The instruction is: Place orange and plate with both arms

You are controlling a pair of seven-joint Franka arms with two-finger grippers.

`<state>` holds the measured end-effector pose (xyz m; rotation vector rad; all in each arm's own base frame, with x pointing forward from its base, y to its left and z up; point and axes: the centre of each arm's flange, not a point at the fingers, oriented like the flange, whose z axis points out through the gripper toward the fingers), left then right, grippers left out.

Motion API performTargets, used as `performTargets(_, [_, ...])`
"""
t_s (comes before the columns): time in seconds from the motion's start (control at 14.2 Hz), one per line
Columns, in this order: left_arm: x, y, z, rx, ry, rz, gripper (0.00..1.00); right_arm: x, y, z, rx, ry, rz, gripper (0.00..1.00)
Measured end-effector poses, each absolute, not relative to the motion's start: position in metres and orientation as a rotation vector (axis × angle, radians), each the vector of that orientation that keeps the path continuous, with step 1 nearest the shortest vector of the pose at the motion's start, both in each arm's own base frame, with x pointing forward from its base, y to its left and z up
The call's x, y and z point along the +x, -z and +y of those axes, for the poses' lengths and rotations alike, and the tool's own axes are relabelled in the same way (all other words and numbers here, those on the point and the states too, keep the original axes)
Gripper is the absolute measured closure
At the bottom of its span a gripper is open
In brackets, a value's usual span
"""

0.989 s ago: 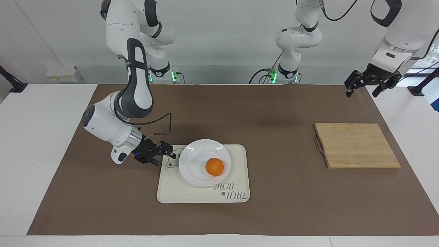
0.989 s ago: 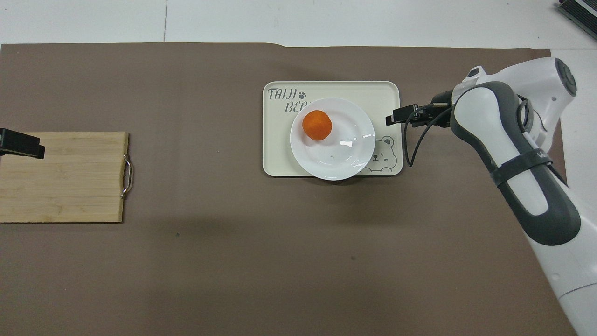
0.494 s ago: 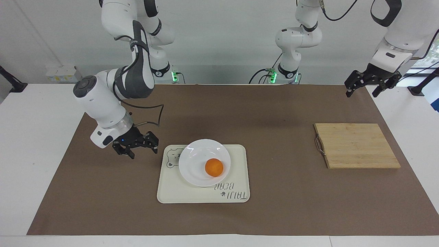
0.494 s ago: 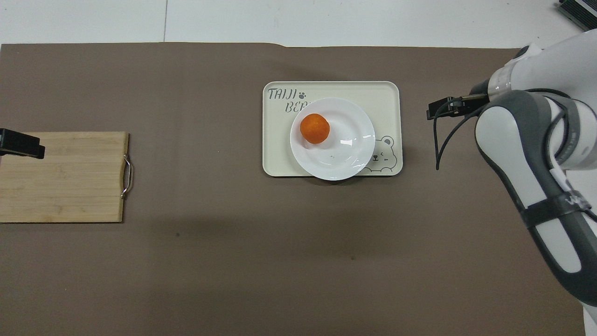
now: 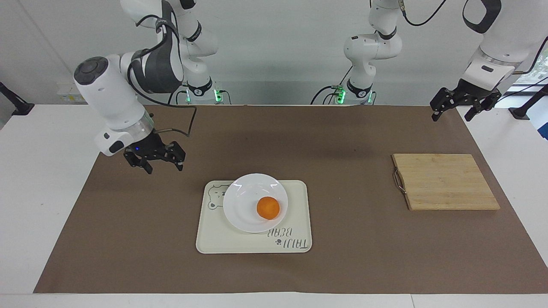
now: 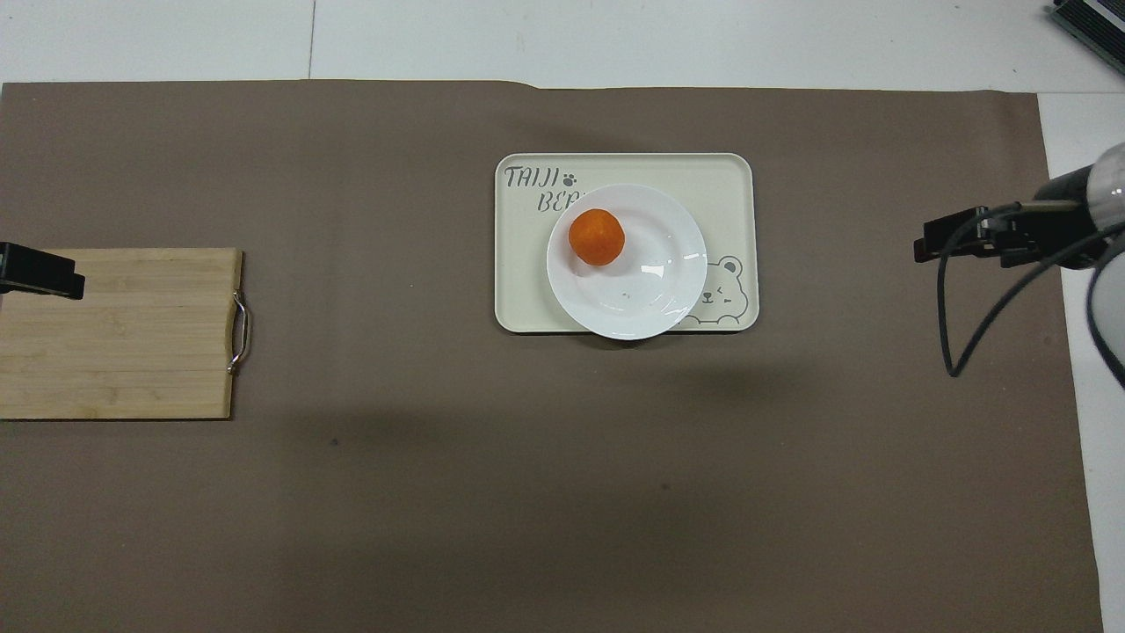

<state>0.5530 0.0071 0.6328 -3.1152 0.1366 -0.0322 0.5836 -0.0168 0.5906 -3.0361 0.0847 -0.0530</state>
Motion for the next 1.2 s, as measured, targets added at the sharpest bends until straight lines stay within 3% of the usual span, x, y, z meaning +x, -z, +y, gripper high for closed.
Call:
performTargets(0.35, [0.553,-0.633,0.007,-3.115,0.032,0.137,0.00,0.554,-0.645,-0.027,-3.074,-0.003,0.082,0.00])
performTargets(0.71, [0.553,-0.633,0.007,-3.115,0.032,0.137,0.00,0.530,-0.687,-0.020,-3.137,0.065,0.040,0.00])
performTargets(1.2, [0.553,-0.633,0.007,-3.115,0.032,0.137,0.00,0.519,-0.679,-0.020,-3.132,0.020,0.006,0.00])
